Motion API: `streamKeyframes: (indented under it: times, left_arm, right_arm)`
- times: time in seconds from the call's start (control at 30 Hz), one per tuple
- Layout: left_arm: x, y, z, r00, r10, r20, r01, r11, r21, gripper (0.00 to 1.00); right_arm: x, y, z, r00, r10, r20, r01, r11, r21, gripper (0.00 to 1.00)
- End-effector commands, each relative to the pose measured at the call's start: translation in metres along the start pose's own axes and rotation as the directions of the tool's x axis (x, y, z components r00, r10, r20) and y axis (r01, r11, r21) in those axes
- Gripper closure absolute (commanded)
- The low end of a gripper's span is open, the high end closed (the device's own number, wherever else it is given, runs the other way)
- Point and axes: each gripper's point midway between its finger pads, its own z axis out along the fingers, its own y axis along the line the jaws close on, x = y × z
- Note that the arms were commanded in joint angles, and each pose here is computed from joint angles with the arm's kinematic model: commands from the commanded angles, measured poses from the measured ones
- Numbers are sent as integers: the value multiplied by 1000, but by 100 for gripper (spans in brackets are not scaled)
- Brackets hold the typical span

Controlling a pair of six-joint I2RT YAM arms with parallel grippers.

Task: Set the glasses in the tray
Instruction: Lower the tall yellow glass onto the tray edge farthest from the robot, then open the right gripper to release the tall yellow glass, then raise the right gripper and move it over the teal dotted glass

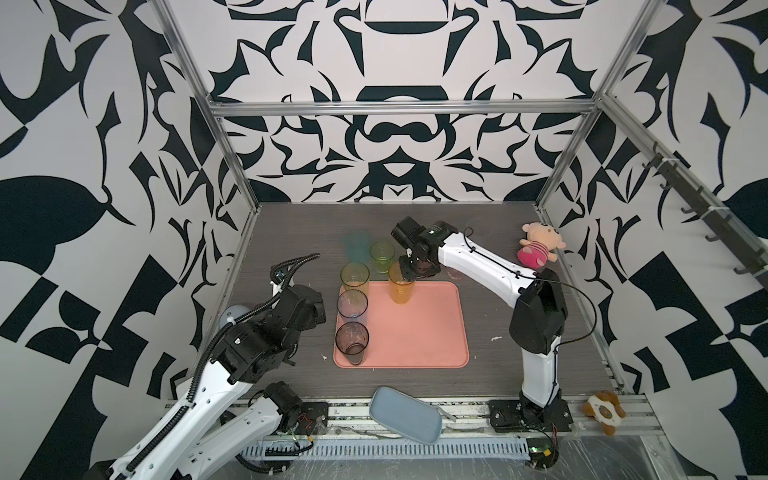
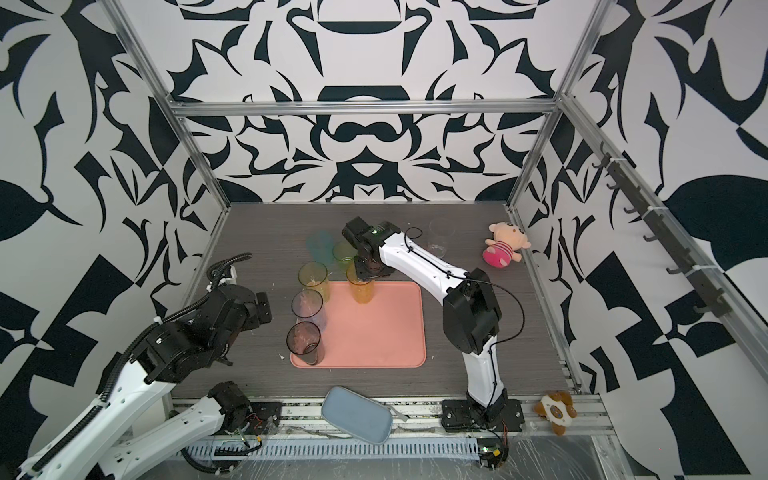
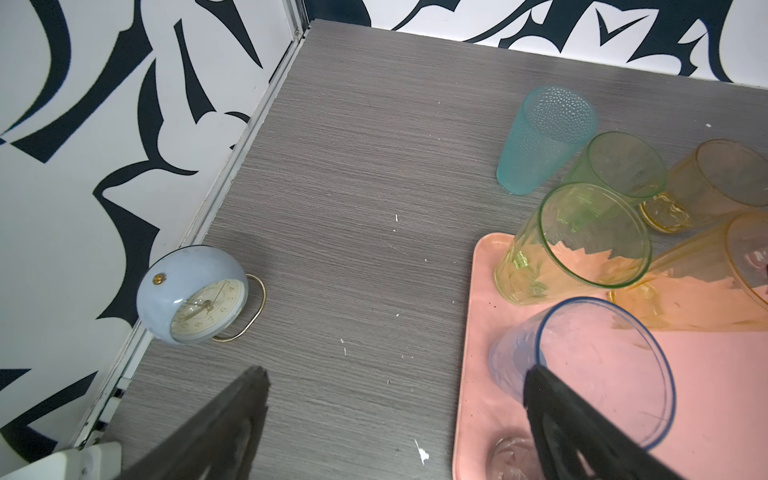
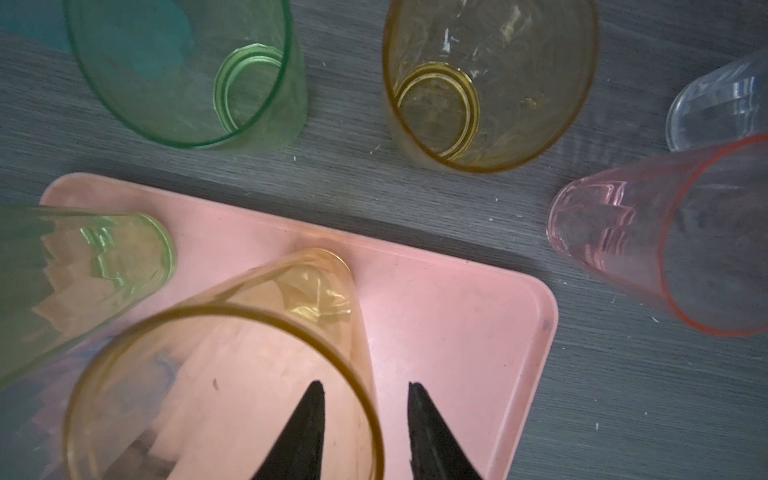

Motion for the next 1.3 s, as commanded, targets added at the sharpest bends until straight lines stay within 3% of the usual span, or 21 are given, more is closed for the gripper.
streamKeyframes:
  times: [0.0,0.63,0.97,1.27]
  left_arm:
    - [5,7,0,1000,-2,-9,2,1000,-20,1]
    - [4,9,-2,1000,-12,1,12,1000,-22,1]
    - [2,11,-4,1000,-21,12,21,1000,-22,1]
    - [0,14,-8,998,-41,38,42,999,-12,0]
  right_arm:
    - [-9,2,-29,997,-2,71,4,1000,-28,60]
    - [-43,7,-88,974,-26,227,31,999,-21,51]
    - [-76,37,-114,935,-46,352,79,994,-80,56]
    - [-104,62,-113,905,-22,425,90,986,-141,56]
